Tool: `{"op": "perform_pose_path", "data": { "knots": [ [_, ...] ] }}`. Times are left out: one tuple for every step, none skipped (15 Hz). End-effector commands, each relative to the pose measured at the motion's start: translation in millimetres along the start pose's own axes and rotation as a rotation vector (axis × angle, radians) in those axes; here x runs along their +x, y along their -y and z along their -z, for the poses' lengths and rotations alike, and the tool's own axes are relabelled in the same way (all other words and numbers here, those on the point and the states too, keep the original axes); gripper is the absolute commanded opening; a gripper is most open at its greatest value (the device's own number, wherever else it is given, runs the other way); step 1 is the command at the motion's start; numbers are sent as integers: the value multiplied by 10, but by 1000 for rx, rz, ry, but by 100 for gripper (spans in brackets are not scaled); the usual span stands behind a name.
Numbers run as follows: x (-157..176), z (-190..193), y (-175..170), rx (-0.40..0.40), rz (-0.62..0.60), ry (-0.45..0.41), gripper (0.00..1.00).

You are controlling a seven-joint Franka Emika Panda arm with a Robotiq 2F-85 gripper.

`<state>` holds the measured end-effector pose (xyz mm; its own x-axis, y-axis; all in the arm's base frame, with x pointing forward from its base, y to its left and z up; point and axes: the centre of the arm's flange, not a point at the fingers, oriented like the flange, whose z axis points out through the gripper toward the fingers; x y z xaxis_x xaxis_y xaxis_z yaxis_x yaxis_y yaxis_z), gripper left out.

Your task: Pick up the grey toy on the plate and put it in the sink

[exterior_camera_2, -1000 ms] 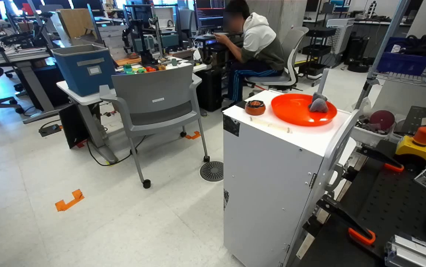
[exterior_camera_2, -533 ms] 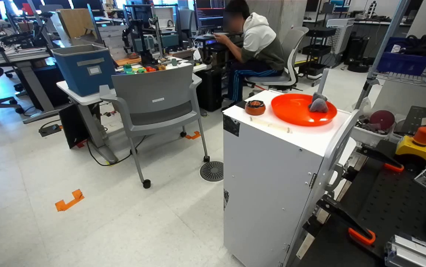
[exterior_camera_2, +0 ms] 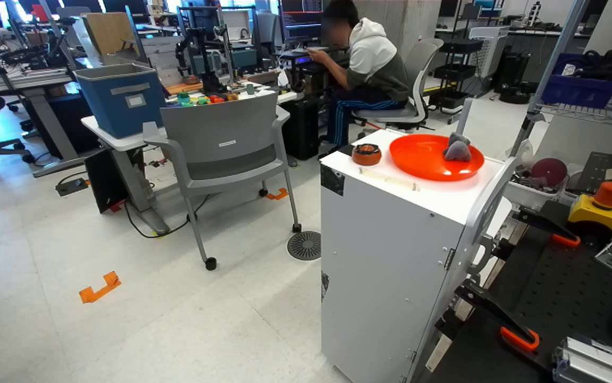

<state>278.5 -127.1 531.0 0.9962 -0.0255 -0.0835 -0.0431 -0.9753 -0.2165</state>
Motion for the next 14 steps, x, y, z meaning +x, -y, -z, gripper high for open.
{"op": "perform_pose_path", "data": {
  "knots": [
    [81, 30, -19, -9, -1, 24, 100],
    [101, 28, -24, -8, -3, 31, 100],
    [132, 27, -31, -8, -5, 40, 100],
    [172, 27, -37, -8, -7, 52, 100],
    [208, 23, -43, -7, -10, 65, 100],
    [250, 20, -50, -7, -12, 79, 100],
    [295, 19, -55, -9, -17, 87, 100],
    [336, 17, -60, -12, -18, 95, 100],
    [391, 22, -64, -12, -22, 106, 100],
    [443, 27, -70, -13, -24, 118, 100],
    [507, 33, -76, -15, -27, 134, 100],
    [568, 37, -81, -17, -35, 141, 100],
    [629, 39, -87, -19, -41, 150, 100],
    [696, 42, -96, -22, -50, 155, 100]
  ]
}}
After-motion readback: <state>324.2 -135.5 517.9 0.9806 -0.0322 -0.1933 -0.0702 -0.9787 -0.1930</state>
